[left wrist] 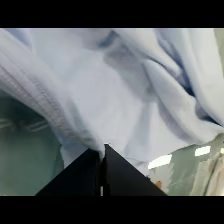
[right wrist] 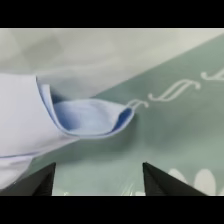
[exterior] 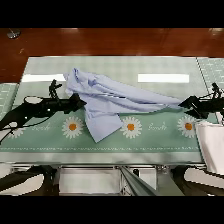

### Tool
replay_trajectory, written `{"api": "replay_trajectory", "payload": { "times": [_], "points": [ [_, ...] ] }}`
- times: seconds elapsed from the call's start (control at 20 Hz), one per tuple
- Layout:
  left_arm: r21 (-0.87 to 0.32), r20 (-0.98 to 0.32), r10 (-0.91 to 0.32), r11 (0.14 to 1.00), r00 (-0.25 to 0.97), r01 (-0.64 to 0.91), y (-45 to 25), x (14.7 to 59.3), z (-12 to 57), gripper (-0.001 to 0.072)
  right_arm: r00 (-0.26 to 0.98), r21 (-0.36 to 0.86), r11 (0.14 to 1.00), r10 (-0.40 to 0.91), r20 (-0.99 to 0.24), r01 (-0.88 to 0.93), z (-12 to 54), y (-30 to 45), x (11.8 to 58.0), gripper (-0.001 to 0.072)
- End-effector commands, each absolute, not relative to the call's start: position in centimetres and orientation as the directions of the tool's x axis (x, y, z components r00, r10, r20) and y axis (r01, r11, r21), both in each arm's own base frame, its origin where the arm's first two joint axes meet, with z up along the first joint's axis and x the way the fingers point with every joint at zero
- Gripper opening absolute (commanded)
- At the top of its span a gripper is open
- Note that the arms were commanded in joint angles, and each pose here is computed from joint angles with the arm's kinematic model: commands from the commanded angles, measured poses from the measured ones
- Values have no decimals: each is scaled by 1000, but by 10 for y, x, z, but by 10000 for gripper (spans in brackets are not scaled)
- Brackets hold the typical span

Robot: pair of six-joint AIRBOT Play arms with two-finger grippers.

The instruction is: Fold the shirts.

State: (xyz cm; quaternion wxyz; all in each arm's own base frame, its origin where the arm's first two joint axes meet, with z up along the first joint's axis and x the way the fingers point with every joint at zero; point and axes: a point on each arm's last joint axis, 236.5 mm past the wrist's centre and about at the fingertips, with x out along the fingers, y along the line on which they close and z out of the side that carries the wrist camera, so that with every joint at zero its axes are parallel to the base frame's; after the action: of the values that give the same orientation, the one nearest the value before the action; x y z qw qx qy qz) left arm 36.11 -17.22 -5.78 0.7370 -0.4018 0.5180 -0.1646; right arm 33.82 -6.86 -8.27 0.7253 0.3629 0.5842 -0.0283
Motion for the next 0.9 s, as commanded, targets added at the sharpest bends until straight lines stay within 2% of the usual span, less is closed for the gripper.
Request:
{"api": "replay_trajectory", "payload": {
  "times": [0.0,0.25,0.3,0.35,0.4,0.55,0.65,0.75,0.85],
  "points": [
    [-789,-590,-705,607,393,-95,-186,371,-37,27,342,535,692,412,-844,485,-86,-69,360,617],
    [-792,-586,-711,604,389,-90,-188,371,-35,28,263,531,738,462,-847,415,-102,-27,385,617],
    [-794,-584,-716,601,383,-88,-189,369,-34,27,244,533,742,474,-846,407,-104,-16,391,591],
    [-798,-579,-723,597,377,-83,-190,369,-32,28,227,537,748,487,-843,391,-103,-8,395,346],
    [-805,-567,-731,590,380,-68,-190,371,-24,28,216,548,754,504,-836,362,-96,0,400,22],
    [-825,-467,-749,561,470,74,-179,406,52,27,272,569,800,514,-813,191,-28,12,434,27],
    [-789,-346,-739,562,578,246,-163,433,147,27,416,551,833,488,-767,38,63,14,468,27],
    [-676,-173,-716,586,676,447,-146,440,275,26,615,483,868,444,-651,-115,185,17,489,27],
    [-516,-14,-696,621,718,591,-134,414,389,26,768,376,896,408,-494,-235,302,25,475,27]
  ]
}}
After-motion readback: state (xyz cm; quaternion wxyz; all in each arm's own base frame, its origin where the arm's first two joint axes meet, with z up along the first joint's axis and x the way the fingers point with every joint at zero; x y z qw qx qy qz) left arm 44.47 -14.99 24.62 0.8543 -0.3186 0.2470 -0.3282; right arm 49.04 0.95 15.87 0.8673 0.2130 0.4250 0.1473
